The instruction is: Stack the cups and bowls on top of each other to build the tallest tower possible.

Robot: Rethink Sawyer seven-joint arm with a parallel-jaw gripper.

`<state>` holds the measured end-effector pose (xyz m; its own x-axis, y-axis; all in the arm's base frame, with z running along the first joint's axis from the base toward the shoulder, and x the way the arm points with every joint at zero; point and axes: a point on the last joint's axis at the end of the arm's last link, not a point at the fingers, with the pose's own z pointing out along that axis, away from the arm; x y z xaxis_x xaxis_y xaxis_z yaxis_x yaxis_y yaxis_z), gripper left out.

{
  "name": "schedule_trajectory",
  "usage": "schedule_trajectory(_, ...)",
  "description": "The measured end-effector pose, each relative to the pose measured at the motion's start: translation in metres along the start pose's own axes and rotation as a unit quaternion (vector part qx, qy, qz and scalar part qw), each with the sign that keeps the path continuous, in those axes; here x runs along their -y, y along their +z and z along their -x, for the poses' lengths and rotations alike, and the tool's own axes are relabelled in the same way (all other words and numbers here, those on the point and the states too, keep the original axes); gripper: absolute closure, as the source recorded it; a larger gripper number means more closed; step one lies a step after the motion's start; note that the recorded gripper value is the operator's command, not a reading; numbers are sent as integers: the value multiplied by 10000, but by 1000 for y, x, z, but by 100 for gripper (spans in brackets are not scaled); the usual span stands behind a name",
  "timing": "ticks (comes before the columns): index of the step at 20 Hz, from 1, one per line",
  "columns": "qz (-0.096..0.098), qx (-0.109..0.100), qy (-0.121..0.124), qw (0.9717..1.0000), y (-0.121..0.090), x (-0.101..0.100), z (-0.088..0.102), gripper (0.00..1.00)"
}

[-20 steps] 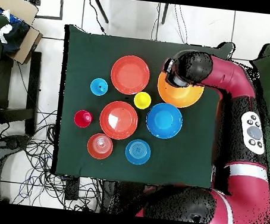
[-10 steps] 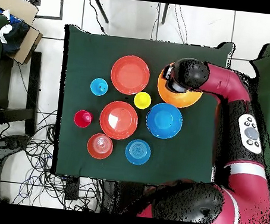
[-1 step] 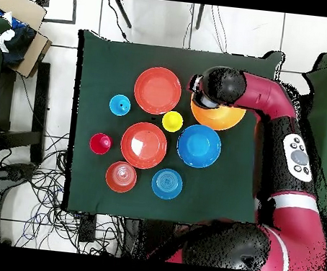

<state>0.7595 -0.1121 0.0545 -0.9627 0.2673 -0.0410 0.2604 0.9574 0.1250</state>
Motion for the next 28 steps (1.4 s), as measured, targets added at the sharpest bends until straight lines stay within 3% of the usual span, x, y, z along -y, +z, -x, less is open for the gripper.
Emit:
schedule_trajectory(17, 210, -21, -122, 9997, 7, -26, -1, 0)
schedule_trajectory(28, 209, 60, -221, 9995, 37, -26, -9, 0)
